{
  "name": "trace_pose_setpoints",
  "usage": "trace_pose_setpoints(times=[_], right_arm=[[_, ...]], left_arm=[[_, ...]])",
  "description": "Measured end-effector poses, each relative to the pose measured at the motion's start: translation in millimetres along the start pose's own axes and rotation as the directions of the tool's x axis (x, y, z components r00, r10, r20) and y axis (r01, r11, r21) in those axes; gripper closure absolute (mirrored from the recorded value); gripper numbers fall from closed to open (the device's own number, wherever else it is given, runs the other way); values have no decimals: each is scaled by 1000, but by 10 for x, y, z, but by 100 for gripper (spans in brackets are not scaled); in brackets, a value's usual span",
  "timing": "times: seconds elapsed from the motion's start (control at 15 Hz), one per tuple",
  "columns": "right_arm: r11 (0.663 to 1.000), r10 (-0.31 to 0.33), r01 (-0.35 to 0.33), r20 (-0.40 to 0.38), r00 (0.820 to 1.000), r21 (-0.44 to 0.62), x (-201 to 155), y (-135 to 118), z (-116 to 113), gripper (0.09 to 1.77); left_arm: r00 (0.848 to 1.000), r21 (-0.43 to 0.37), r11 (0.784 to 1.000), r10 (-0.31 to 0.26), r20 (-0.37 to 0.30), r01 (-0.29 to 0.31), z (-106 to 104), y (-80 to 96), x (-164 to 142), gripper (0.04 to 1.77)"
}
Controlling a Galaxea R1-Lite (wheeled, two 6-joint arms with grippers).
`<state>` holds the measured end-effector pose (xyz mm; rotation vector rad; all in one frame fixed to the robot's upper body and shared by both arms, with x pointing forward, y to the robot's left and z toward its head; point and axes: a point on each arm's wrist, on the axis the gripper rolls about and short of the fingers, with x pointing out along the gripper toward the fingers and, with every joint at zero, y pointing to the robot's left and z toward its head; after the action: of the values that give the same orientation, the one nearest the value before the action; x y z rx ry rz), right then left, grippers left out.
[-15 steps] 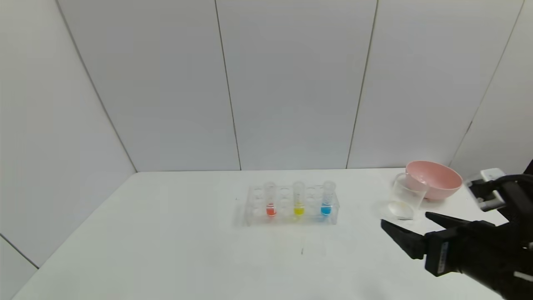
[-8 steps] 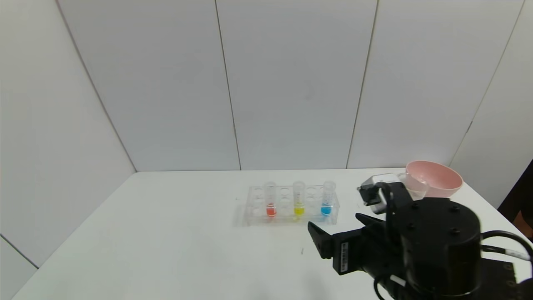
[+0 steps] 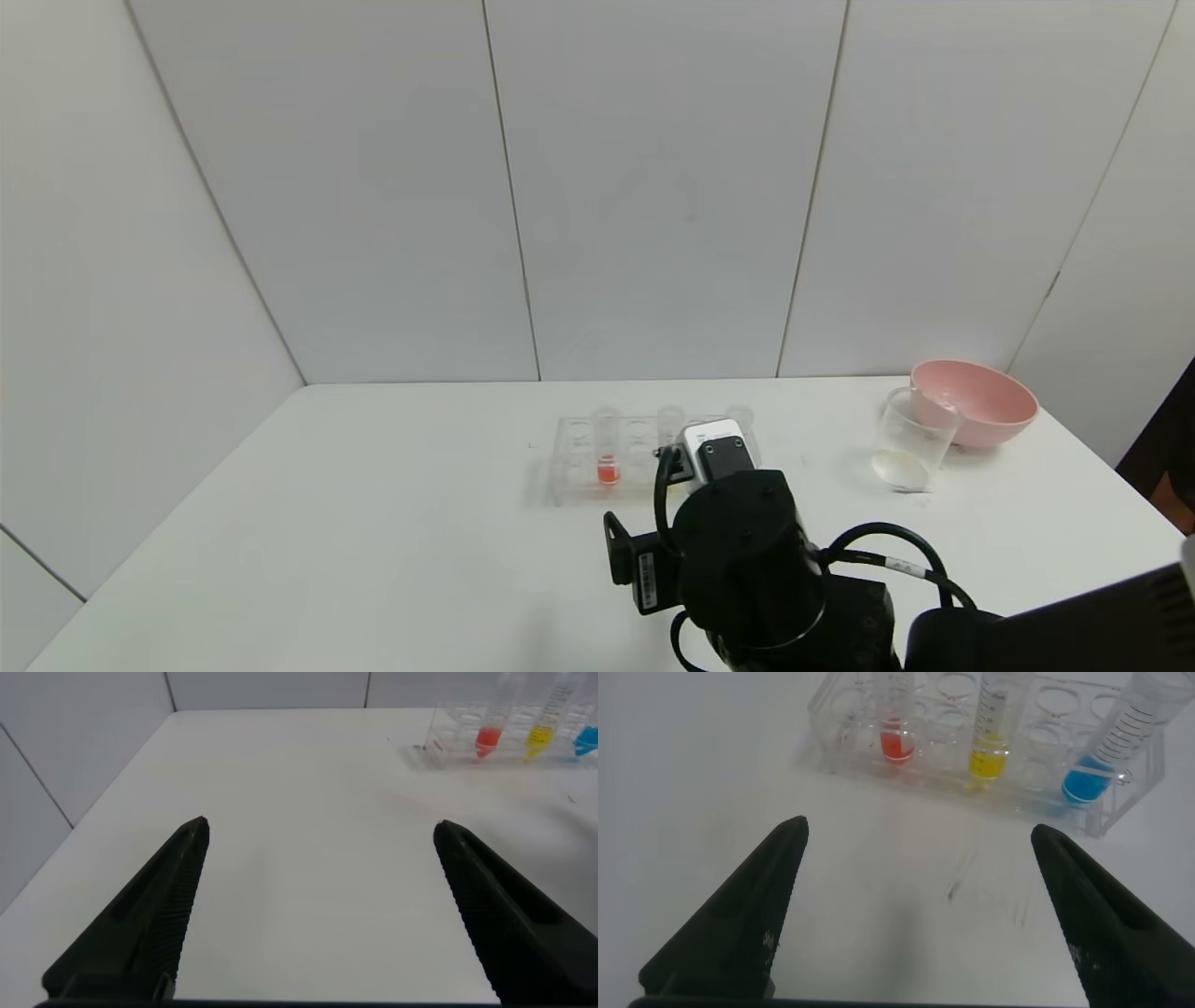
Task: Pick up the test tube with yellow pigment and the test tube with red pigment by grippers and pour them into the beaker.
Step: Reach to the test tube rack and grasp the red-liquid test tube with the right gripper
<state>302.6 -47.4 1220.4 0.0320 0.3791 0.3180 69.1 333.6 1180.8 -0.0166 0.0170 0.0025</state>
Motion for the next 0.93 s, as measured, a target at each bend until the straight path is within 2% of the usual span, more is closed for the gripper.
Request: trace_pose_setpoints(times=[0.53, 0.67, 0.93], right_arm=[[998, 10, -10, -8, 1000, -58, 453, 349, -137, 15], [997, -3, 1, -18, 1000, -72, 558, 424, -127, 15], [997, -49, 50, 17, 999, -54, 824, 537, -57, 15]], left_arm=[[1000, 0, 1000, 0, 0, 0, 0, 0, 0, 9], [1000, 0, 1000, 0, 0, 0, 0, 0, 0, 9], [1000, 0, 1000, 0, 0, 0, 0, 0, 0, 9]])
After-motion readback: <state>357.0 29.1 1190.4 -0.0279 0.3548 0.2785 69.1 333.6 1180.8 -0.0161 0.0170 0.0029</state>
